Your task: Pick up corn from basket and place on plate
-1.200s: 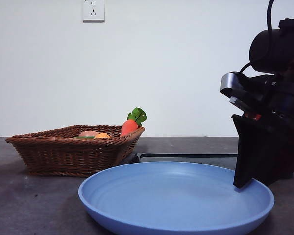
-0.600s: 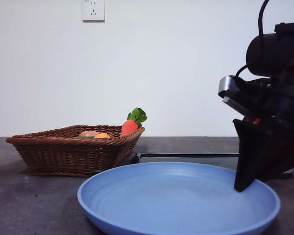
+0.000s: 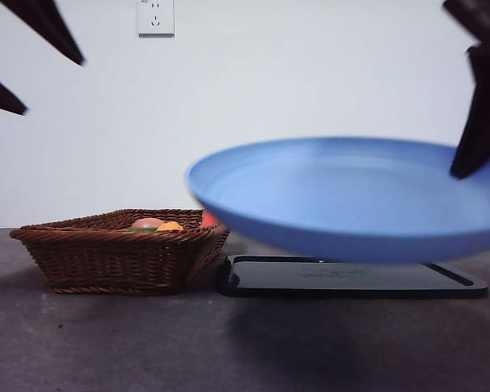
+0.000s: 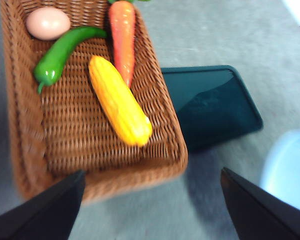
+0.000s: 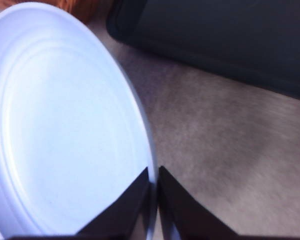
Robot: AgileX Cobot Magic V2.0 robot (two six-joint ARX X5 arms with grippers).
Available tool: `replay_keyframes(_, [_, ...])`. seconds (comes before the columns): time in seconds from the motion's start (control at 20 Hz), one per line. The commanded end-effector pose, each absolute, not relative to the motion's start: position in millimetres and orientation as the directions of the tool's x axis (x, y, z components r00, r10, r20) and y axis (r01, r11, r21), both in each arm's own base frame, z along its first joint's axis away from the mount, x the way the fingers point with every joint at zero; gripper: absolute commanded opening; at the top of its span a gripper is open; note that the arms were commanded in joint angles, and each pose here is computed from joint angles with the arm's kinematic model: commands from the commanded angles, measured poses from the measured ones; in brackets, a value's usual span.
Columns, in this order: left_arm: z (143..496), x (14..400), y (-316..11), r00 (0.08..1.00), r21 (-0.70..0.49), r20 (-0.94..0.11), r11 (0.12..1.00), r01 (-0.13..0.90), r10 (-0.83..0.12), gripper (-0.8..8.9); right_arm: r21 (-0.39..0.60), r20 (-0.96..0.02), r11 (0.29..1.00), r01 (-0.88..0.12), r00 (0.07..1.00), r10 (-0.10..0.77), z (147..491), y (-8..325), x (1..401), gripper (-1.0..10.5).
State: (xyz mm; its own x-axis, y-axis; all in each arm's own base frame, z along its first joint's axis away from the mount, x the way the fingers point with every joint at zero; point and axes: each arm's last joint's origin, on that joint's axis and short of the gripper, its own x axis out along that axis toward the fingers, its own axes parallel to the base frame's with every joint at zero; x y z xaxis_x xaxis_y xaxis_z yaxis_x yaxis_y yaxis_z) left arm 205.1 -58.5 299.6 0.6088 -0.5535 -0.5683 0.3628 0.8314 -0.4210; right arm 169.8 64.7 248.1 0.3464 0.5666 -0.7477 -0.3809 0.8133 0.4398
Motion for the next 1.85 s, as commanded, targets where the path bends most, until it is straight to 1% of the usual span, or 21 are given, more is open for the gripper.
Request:
replay_keyframes(0.05, [302.6,234.5,-73.6,0.579,-0.433,-0.598,0.832,0.348,-0.554,4.41,0.443,-0.726,0.816,-0.372,0.386,0.57,256.6,58.8,164.3,0.0])
replay_keyframes(0.2, [298.1,270.9,-98.5,0.55,-0.391,-0.658,0.857,0.336,-0.515,4.41,0.436,-0.703,0.824,-0.361,0.435,0.563,264.6,50.4,155.6,0.0])
replay_keyframes(0.3, [291.7,293.6,-112.5,0.522,-0.375,-0.694,0.868,0.325,-0.496,4.41,0.434,-0.697,0.829,-0.353,0.452,0.558,267.2,46.9,151.5,0.0])
replay_keyframes(0.4, [282.5,313.4,-127.1,0.51,-0.333,-0.733,0.891,0.308,-0.451,4.41,0.433,-0.69,0.83,-0.352,0.463,0.556,269.2,45.2,149.1,0.0])
replay_keyframes(0.55, [264.5,335.9,-142.9,0.472,-0.297,-0.784,0.911,0.287,-0.404,4.41,0.432,-0.687,0.83,-0.354,0.467,0.557,270.0,45.0,148.1,0.0])
replay_keyframes(0.7, [242.5,350.9,-154.7,0.425,-0.284,-0.82,0.917,0.279,-0.383,4.41,0.432,-0.687,0.83,-0.354,0.467,0.557,270.0,45.0,148.1,0.0])
replay_keyframes(0.95, [206.2,361.5,-164.3,0.353,-0.266,-0.868,0.928,0.262,-0.348,4.41,0.431,-0.686,0.83,-0.355,0.468,0.557,270.0,45.0,148.1,0.0])
replay_keyframes(1.05, [198.7,362.6,-167.4,0.341,-0.257,-0.878,0.931,0.258,-0.337,4.38,0.43,-0.686,0.829,-0.357,0.468,0.557,270.0,45.0,148.1,0.0])
replay_keyframes(1.15, [195.7,363.0,-168.5,0.344,-0.238,-0.883,0.937,0.254,-0.318,4.02,0.429,-0.687,0.83,-0.357,0.468,0.556,269.9,45.0,148.2,0.0])
replay_keyframes(1.2, [195.0,362.9,-169.2,0.342,-0.238,-0.884,0.937,0.255,-0.318,3.82,0.429,-0.687,0.83,-0.357,0.468,0.556,269.9,45.0,148.2,0.0])
replay_keyframes(1.35, [194.4,362.6,-169.2,0.338,-0.237,-0.886,0.938,0.255,-0.316,2.64,0.429,-0.686,0.83,-0.357,0.468,0.557,270.0,45.0,148.2,0.0])
replay_keyframes(1.45, [194.1,362.0,-169.0,0.332,-0.236,-0.89,0.938,0.253,-0.313,2.12,0.427,-0.686,0.829,-0.361,0.469,0.557,270.0,45.0,148.3,0.0])
replay_keyframes(1.55, [193.9,361.8,-168.4,0.328,-0.235,-0.892,0.939,0.251,-0.311,1.89,0.424,-0.686,0.829,-0.365,0.469,0.557,270.0,45.1,148.3,0.0])
replay_keyframes(1.7, [195.5,362.6,-163.6,0.329,-0.235,-0.893,0.942,0.239,-0.306,1.89,0.423,-0.686,0.829,-0.365,0.468,0.557,270.0,45.1,148.3,0.0])
replay_keyframes(1.85, [210.8,359.5,-155.4,0.352,-0.234,-0.884,0.942,0.24,-0.309,1.89,0.433,-0.689,0.83,-0.35,0.465,0.556,268.9,45.5,150.4,0.0])
